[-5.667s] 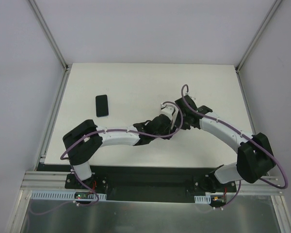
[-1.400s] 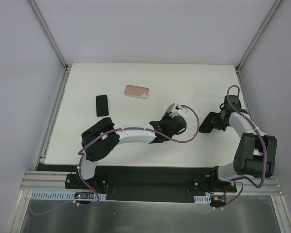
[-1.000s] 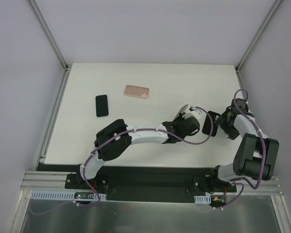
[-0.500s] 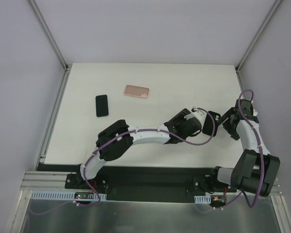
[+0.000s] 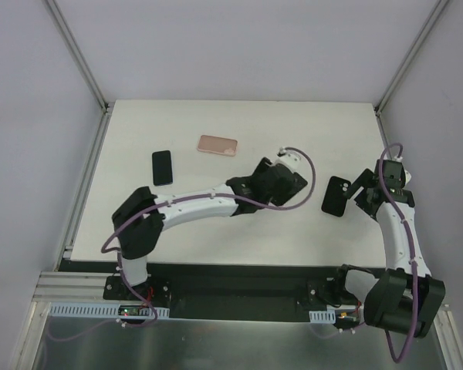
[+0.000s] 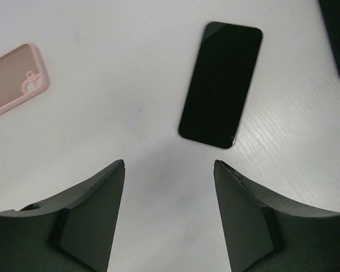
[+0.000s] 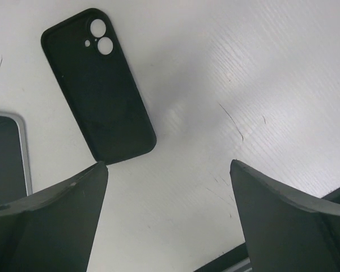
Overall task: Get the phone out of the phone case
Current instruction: Place the phone at the center of the board, then reset both arms
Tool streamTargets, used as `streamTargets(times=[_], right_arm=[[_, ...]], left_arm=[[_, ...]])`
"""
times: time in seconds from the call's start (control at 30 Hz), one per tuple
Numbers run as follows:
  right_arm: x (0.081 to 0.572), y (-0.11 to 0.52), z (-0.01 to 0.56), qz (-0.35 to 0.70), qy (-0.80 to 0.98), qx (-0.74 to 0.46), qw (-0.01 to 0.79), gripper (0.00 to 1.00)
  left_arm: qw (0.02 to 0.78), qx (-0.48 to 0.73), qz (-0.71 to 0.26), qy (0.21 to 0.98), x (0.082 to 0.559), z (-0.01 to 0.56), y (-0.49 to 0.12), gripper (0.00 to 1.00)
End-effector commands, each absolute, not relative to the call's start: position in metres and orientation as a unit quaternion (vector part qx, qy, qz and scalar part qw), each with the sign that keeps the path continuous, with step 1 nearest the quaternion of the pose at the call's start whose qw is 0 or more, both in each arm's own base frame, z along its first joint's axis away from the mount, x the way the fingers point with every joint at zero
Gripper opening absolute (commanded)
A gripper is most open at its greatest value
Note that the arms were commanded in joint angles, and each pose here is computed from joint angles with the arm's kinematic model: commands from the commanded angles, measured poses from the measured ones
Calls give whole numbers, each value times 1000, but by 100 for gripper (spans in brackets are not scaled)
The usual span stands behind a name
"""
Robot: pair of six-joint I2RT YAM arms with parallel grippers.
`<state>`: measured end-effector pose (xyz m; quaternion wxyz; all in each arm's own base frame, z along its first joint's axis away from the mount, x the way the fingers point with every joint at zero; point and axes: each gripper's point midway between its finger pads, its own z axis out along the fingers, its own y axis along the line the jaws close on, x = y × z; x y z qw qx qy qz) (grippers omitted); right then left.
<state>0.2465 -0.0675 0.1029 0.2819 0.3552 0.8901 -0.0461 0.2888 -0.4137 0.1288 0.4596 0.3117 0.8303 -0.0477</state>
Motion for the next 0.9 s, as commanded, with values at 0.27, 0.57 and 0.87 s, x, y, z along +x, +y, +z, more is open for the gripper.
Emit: streamTargets(times=[0.27, 0.57, 0.87], right_arm=[[223, -69, 160, -90, 878, 311, 353, 93], [217, -75, 165, -106, 864, 323, 371, 93], [215, -78, 164, -114, 860, 333, 369, 92]], left_arm=[[499, 106, -53, 858, 328, 223, -225, 73], [470, -26, -72, 879, 338, 209, -150, 76], [450, -64, -107, 884, 342, 204, -141, 76]])
